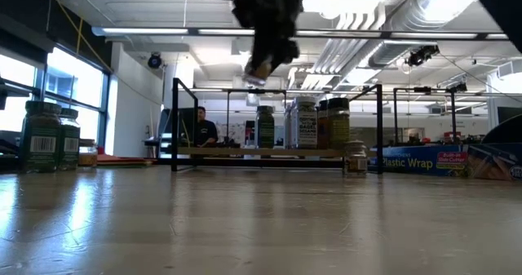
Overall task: Shelf spices
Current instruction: Put the bottom right brown seasoning bottle on the shelf
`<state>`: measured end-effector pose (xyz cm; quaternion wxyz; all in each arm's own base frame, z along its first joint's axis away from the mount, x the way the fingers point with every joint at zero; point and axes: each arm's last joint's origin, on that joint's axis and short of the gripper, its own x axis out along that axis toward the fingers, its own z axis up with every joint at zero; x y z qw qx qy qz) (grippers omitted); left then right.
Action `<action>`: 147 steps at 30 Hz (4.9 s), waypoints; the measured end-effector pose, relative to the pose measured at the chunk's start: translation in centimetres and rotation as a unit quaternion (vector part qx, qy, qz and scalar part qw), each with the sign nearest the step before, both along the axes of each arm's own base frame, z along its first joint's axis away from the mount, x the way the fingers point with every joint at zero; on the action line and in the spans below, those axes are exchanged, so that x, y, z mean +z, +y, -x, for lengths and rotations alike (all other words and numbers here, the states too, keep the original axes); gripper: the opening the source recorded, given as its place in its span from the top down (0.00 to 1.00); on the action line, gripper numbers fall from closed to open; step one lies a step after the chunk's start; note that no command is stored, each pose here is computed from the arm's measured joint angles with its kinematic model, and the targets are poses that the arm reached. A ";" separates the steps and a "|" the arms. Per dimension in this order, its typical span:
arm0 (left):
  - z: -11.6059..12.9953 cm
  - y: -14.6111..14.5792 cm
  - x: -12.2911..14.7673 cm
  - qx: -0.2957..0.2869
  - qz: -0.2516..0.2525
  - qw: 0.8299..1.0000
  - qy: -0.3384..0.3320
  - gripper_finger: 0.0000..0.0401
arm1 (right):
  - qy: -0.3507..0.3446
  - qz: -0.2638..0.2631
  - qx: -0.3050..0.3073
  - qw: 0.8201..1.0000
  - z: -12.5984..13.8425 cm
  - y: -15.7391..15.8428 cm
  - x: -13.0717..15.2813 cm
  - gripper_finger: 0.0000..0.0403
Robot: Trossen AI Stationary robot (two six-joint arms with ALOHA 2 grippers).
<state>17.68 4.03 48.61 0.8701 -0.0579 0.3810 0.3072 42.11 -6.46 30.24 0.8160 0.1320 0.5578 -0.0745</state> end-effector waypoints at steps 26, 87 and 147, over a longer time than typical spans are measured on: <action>-0.2 0.0 -0.1 0.008 0.018 1.000 -0.011 0.33 | -0.059 0.035 -0.122 0.990 -7.5 -8.5 -8.5 0.43; -18.2 13.0 -23.6 -0.008 0.251 0.919 0.304 0.33 | -0.178 0.135 -0.215 0.951 25.3 8.8 8.3 0.39; -17.8 17.4 -26.9 -0.081 0.149 0.901 0.399 0.52 | -0.234 0.134 -0.287 0.919 24.3 5.9 9.2 0.39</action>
